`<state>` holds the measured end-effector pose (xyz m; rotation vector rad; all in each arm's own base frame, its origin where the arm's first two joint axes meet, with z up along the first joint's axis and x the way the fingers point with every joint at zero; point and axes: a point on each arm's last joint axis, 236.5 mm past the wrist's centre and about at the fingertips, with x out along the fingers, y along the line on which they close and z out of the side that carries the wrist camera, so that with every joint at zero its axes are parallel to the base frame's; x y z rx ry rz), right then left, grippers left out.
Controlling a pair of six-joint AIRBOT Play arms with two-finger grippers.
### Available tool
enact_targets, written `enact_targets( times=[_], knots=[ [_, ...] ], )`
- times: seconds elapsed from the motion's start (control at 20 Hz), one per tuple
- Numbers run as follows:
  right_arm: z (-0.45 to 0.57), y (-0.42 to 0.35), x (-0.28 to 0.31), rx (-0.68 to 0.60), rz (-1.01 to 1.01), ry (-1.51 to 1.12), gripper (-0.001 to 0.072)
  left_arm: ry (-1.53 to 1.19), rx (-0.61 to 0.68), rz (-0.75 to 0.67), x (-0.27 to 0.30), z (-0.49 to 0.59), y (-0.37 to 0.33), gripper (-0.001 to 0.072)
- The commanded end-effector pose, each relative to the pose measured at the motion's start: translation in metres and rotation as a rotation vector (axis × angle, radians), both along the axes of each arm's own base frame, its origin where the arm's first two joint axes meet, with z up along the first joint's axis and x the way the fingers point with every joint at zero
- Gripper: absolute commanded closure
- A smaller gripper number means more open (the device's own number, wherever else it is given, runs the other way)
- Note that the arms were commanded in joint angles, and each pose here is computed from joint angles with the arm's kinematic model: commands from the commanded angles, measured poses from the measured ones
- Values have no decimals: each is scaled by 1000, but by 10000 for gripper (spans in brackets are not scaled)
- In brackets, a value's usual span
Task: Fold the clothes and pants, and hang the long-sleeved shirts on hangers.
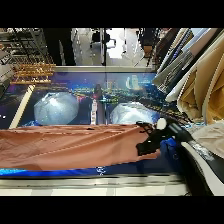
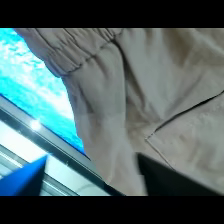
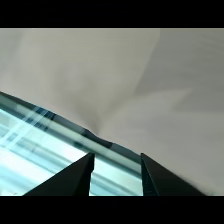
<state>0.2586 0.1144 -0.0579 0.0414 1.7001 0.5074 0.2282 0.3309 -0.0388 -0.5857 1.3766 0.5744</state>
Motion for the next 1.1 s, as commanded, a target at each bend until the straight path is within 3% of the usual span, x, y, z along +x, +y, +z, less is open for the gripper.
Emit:
enact_targets(
  times=[0.0, 0.15, 0.3, 0.35, 0.4, 0.65, 0.85, 0.9, 0.95, 1.05],
  knots=[
    [27, -72, 39, -87, -193, -205, 343, -110, -33, 73, 24, 17, -4, 27],
    [19, -117, 52, 62, -413, -193, 345, -415, -162, 90, 89, 68, -37, 42],
    [-8, -110, 69, 229, -431, -171, 344, -654, -293, -52, 139, 117, -86, 296],
    [-18, -113, 76, 238, -442, -167, 345, -667, -318, -106, 147, 122, -103, 464],
    [-28, -113, 82, 251, -434, -159, 345, -654, -333, -171, 149, 121, -118, 682],
    [-48, -112, 105, 308, -384, -170, 345, -589, -439, -534, 161, 120, -214, 698],
    [-55, -73, 102, 463, -317, -124, 362, -552, -514, -934, 159, 121, -307, 698],
    [-61, -61, 97, 470, -289, -96, 447, -543, -528, -995, 159, 121, -328, 698],
    [-63, -52, 95, 473, -260, -85, 663, -533, -544, -1054, 159, 121, -349, 698],
    [-52, -50, 96, 456, -211, -113, 700, -497, -570, -1157, 154, 118, -388, 698]
  ],
)
